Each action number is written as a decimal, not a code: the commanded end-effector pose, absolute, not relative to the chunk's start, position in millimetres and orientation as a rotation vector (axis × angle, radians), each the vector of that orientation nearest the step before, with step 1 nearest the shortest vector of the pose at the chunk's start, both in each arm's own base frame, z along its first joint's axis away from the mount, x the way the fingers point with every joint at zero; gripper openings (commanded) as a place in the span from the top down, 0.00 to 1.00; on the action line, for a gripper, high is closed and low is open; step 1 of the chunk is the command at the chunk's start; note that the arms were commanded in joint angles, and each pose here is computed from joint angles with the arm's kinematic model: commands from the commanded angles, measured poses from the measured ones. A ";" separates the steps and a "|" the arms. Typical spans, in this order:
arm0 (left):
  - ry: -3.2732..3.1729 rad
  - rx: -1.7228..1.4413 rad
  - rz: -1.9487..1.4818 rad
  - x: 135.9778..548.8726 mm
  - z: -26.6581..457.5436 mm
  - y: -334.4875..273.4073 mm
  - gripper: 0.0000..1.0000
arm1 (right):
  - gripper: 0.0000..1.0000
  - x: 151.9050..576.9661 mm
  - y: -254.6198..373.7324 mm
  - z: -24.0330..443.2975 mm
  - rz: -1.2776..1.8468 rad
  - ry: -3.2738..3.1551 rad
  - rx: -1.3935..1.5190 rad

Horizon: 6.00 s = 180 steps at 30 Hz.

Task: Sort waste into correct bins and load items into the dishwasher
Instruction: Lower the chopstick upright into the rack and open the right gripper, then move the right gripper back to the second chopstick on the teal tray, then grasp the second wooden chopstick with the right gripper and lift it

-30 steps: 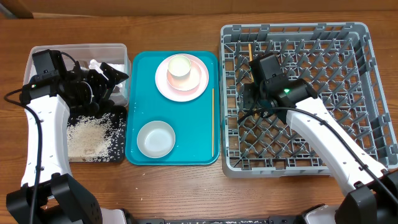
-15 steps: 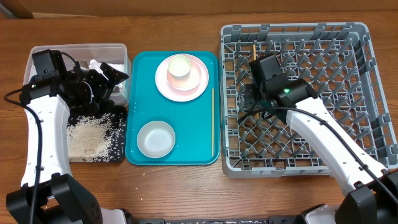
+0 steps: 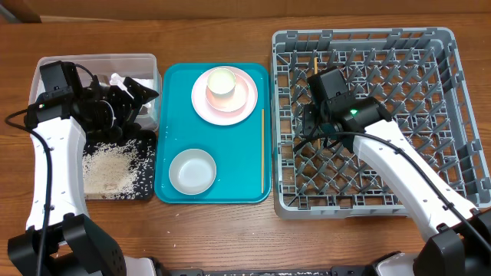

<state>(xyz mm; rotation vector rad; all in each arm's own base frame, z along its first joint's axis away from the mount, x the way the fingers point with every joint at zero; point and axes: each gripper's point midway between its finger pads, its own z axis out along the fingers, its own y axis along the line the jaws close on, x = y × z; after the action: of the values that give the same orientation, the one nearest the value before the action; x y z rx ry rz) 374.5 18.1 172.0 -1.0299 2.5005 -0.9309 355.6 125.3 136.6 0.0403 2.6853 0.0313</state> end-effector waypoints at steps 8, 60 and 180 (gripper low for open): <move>2.485 -0.991 -0.913 377.3 180.4 20.5 0.00 | 0.96 354.6 122.1 134.6 0.013 2.690 0.050; 2.485 -0.991 -0.913 377.3 180.4 20.5 0.00 | 0.84 328.2 249.3 134.9 0.889 2.763 -0.131; 2.485 -0.991 -0.913 377.3 180.4 20.5 0.00 | 0.85 325.5 280.4 3.2 0.072 2.711 0.179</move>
<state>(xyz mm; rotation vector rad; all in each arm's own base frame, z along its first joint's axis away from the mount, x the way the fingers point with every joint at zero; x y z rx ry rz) 374.5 18.5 171.7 -1.0312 2.5010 -0.9262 326.0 283.0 7.5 0.1696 2.7010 0.0796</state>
